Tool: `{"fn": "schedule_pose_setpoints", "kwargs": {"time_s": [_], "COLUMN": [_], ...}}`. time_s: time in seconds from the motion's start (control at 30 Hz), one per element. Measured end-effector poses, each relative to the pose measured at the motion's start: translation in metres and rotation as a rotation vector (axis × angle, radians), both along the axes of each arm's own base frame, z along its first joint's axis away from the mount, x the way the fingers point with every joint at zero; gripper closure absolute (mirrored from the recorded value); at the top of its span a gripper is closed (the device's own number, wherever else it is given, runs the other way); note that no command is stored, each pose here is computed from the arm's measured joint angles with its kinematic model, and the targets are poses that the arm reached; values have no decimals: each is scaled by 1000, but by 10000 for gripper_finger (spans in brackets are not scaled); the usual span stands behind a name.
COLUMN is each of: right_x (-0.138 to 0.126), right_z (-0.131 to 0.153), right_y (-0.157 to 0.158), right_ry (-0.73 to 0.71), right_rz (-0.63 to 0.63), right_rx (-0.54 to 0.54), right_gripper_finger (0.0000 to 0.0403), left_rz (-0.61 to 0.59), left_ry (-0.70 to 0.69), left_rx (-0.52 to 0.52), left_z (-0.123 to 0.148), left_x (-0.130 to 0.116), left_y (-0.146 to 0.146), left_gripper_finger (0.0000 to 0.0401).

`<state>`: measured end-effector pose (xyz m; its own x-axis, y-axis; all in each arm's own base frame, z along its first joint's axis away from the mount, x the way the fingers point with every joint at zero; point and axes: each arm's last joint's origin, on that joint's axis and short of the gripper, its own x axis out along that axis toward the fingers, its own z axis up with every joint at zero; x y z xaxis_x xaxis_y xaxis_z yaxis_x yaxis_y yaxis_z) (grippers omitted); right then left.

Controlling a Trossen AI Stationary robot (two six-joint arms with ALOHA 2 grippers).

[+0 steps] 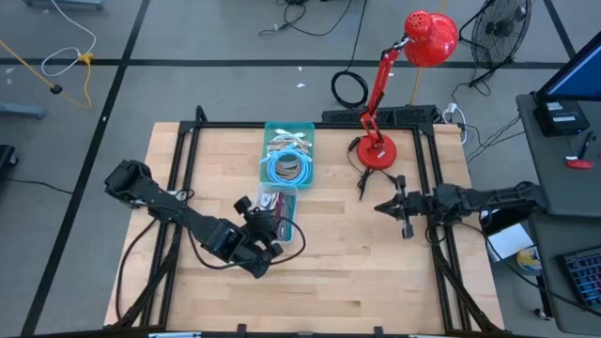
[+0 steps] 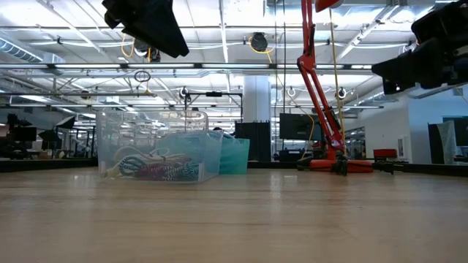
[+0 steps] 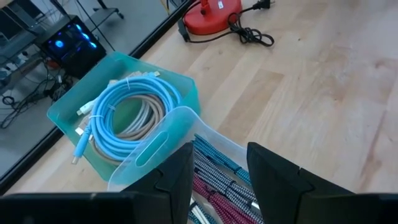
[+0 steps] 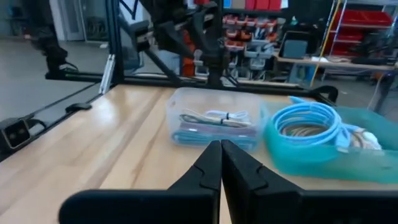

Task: Pick & Place USB Port
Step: Return to Home Position

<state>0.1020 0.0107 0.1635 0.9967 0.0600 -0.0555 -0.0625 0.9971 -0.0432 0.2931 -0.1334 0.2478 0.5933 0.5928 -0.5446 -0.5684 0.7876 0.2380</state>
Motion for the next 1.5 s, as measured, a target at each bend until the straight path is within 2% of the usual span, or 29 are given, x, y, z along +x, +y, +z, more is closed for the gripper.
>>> {"fn": "schedule_pose_setpoints", "kwargs": {"time_s": [0.17,0.67,0.73,0.93,1.2,1.37,1.5], "right_x": [-1,-1,-1,-1,-1,-1,-1], "right_z": [0,0,1,1,2,3,3], "right_y": [-3,-13,-14,-16,-16,-16,-16], "right_ry": [-7,-7,-11,-19,-33,-35,-36], "right_rz": [26,-69,-88,-158,-157,-158,-159], "right_rx": [13,3,30,232,265,265,265], "right_gripper_finger": [403,403,403,402,401,399,399], "left_rz": [2,0,0,0,2,-11,48], "left_ry": [-2,1,1,2,6,52,53], "left_rx": [6,12,12,12,28,143,190], "left_z": [0,0,0,0,0,1,15], "left_x": [0,0,0,0,1,2,-9], "left_y": [0,0,0,0,3,8,23], "left_gripper_finger": [247,247,247,247,247,255,303]}}
